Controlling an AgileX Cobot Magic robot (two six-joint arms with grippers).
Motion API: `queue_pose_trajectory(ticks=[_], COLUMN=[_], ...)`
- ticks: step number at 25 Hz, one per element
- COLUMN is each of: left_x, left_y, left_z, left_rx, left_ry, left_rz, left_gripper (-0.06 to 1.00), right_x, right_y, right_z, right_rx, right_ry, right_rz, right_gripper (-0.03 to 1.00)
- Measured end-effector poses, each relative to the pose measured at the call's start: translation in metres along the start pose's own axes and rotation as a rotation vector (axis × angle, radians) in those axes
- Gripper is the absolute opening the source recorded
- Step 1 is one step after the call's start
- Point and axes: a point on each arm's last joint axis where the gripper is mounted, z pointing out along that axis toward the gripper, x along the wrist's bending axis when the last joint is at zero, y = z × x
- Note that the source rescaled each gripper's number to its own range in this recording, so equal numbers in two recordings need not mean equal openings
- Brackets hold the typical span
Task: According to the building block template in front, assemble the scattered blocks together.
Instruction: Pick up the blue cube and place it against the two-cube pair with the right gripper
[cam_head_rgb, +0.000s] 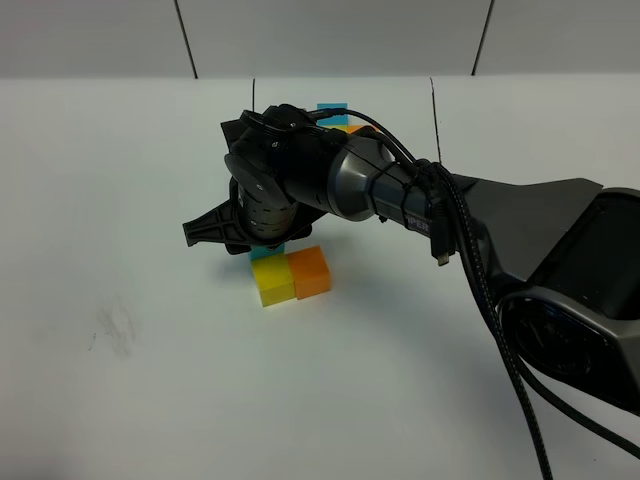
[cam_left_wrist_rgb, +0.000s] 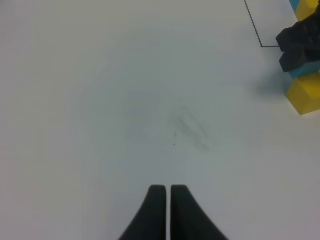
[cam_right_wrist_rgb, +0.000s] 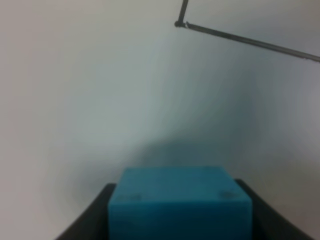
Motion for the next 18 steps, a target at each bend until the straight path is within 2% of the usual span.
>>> queue_pose_trajectory(ticks=[18], left_x=[0.000], left_y=[0.000], left_z=[0.000], left_rx=[0.000], left_ry=[0.000], left_rz=[0.000], left_gripper=[0.00], right_x=[0.005], right_y=[-0.015], right_z=[0.029], right_rx=[0.049], right_ry=[-0.021], right_rz=[-0.019], right_gripper=[0.46])
